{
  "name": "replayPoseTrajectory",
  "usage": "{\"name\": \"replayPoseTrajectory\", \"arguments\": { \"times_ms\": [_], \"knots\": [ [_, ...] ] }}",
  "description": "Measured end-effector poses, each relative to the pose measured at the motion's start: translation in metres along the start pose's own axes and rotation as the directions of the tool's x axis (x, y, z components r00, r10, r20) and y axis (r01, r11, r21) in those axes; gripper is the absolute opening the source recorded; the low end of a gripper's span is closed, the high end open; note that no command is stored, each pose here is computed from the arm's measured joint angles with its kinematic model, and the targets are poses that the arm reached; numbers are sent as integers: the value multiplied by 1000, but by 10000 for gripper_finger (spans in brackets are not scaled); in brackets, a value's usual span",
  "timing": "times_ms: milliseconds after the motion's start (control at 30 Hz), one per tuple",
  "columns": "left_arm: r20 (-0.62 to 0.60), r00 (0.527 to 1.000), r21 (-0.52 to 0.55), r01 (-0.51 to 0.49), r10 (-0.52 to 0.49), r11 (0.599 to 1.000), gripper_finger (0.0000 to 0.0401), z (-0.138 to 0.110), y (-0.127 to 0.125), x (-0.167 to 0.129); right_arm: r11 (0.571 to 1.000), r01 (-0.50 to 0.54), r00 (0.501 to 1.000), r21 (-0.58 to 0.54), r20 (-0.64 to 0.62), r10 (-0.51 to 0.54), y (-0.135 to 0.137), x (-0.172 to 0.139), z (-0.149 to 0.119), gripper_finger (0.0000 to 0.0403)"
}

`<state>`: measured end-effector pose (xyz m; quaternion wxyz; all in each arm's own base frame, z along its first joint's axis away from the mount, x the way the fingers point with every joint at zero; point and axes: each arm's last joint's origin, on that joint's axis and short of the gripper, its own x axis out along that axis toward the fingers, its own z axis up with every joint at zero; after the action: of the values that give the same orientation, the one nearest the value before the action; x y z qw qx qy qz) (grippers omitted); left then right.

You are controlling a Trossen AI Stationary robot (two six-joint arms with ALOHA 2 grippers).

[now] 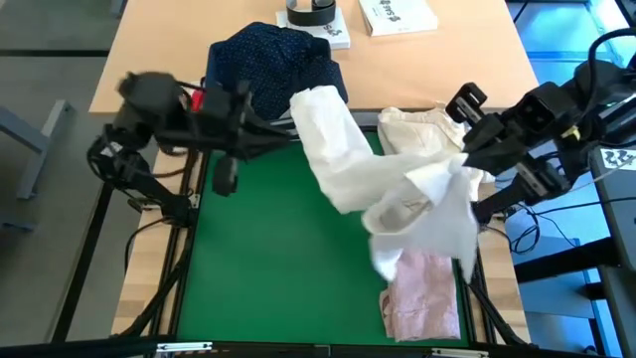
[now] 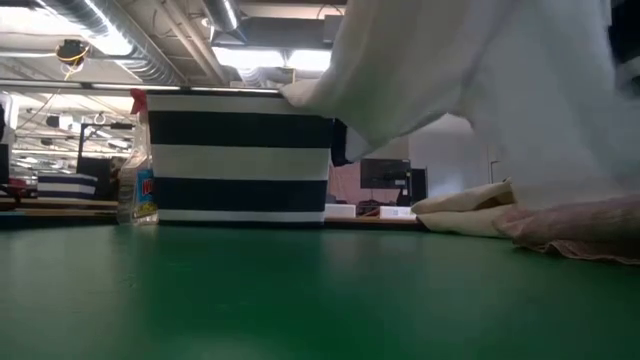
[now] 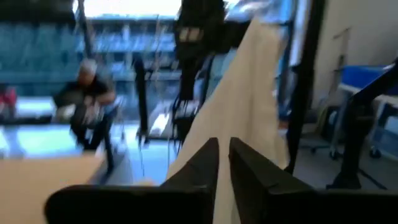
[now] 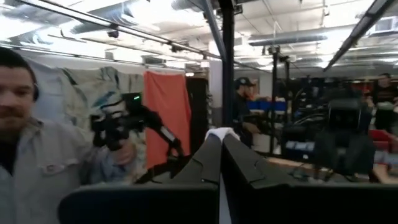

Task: Fold laundry
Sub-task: Remove the white polo shirt from the blue laundry bin

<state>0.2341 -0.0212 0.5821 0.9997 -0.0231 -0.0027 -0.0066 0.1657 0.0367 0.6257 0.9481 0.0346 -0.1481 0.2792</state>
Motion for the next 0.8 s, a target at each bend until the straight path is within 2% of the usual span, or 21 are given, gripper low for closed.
{"name": "replayPoseTrajectory", "arguments": {
  "times_ms": [133, 233, 367, 600, 800],
  "knots": [
    [-95, 995, -60, -37, 31, 997, 90, -18, 0, 18, 995, 81, 997, -61, 13, -81, -2, 0, 1, 5],
    [-183, 983, -95, -27, 9, 995, 128, -36, -2, 36, 974, 187, 982, -126, 26, -185, -5, -1, 1, 5],
    [-307, 952, -152, -64, 15, 986, 165, -57, -2, 46, 941, 286, 958, -181, 37, -284, -8, -1, 1, 5],
    [-448, 890, -137, -162, 85, 977, 178, -105, -7, 73, 936, 290, 957, -199, 37, -289, -8, -1, 1, 5],
    [-429, 895, -140, -201, 124, 970, 179, -131, -6, 90, 940, 277, 961, -199, 35, -275, -8, -1, 1, 5]
  ]
}}
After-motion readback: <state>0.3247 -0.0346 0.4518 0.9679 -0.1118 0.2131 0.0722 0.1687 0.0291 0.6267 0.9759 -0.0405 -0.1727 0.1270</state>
